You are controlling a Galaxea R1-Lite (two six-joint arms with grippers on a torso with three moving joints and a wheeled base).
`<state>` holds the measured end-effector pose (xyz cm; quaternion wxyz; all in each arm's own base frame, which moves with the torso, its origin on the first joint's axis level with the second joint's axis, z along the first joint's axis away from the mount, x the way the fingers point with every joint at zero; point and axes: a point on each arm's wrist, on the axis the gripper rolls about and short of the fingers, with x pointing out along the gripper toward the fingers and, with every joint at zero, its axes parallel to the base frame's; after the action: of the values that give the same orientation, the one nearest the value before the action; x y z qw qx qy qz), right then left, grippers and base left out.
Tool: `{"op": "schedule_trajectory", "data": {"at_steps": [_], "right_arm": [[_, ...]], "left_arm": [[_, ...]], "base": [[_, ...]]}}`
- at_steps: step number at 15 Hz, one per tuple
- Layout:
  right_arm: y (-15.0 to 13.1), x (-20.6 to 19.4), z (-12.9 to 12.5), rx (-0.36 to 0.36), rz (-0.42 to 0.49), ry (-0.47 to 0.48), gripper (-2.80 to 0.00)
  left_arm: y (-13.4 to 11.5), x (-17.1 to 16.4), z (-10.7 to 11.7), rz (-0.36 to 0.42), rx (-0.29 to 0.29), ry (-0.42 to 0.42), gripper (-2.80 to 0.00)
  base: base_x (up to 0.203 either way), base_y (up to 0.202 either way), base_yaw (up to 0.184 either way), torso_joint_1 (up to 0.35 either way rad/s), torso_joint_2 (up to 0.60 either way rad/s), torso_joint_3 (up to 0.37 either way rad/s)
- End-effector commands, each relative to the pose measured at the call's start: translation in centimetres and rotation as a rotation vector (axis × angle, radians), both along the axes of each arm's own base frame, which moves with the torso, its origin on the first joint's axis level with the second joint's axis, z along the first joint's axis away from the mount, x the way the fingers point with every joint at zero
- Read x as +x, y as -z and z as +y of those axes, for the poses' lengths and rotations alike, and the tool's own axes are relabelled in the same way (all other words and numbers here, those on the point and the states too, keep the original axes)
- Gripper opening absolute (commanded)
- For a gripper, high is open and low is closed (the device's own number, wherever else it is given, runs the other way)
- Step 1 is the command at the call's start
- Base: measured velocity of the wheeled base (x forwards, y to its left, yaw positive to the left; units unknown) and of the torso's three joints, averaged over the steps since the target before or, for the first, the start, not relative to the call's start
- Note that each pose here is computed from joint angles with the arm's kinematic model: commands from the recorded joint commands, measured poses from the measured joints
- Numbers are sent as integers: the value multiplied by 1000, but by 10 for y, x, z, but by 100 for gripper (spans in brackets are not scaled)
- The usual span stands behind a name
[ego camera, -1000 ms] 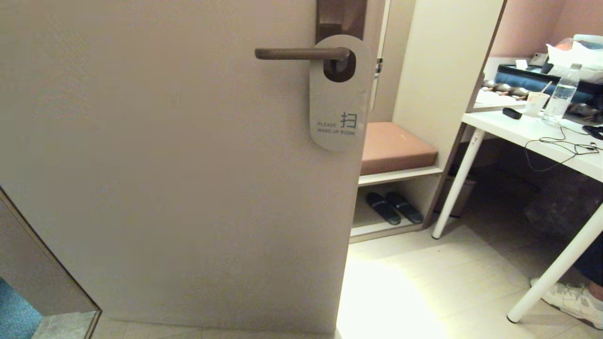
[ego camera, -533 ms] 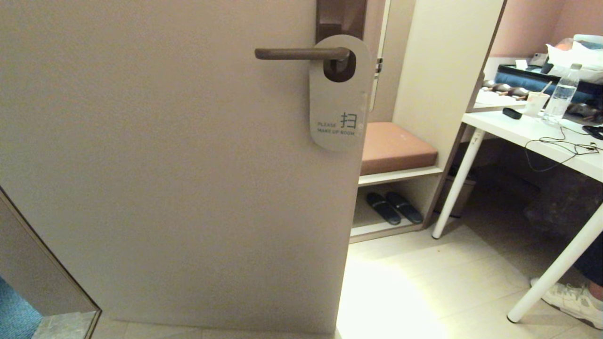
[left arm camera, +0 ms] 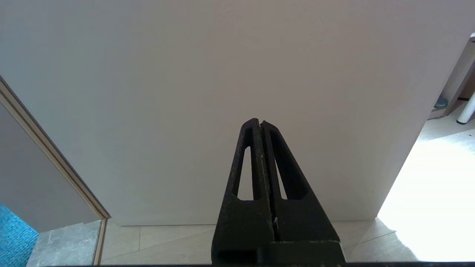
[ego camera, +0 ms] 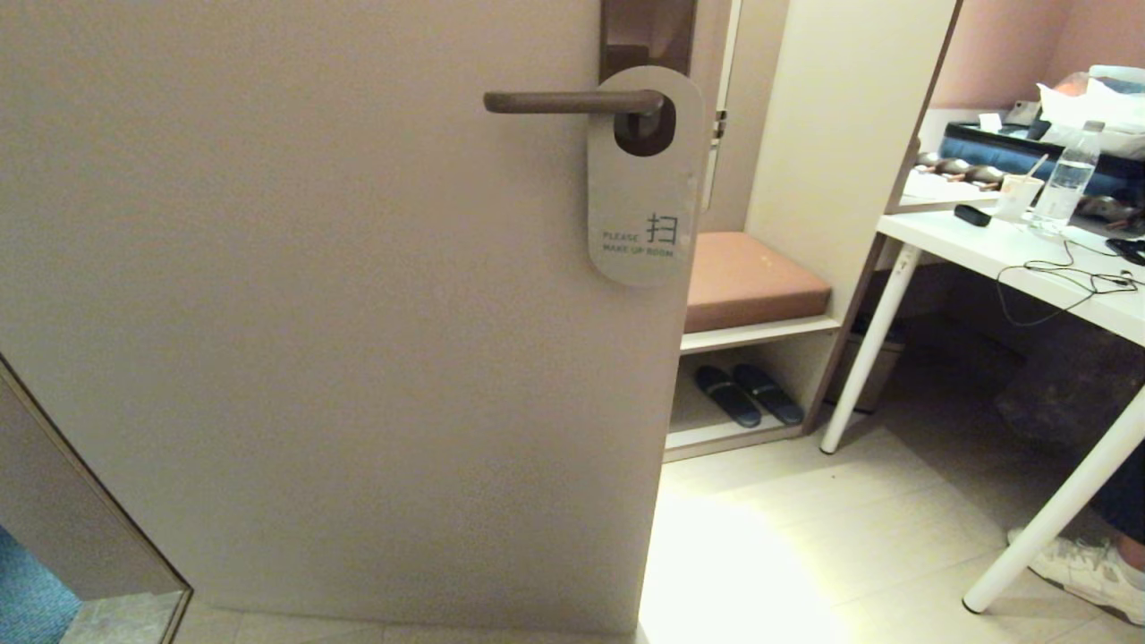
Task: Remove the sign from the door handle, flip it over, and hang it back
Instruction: Take down the sign
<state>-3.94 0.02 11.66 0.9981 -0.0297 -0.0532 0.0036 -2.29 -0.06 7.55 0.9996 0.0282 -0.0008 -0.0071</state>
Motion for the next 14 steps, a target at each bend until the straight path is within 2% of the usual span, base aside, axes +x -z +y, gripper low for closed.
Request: {"op": "schedule_trajectory", "data": {"at_steps": [1,5,9,12,14], "right_arm": [[-30,-12,0,-1,-21,0,-280],[-93,18,-1,4,88,33,-280],[-158,90,-2,48,164,90,-280],[-167,151,-2,81,248,102,-280],[-161,188,0,97,250,56,-280]], "left_arm": [[0,0,0,1,0,0,-280],[0,0,0,1,0,0,-280],[0,0,0,1,0,0,-280],[0,0,0,1,0,0,-280],[0,0,0,1,0,0,-280]], "base": [[0,0,0,0,0,0],[0,0,0,0,0,0],[0,0,0,0,0,0],[0,0,0,0,0,0],[0,0,0,0,0,0]]}}
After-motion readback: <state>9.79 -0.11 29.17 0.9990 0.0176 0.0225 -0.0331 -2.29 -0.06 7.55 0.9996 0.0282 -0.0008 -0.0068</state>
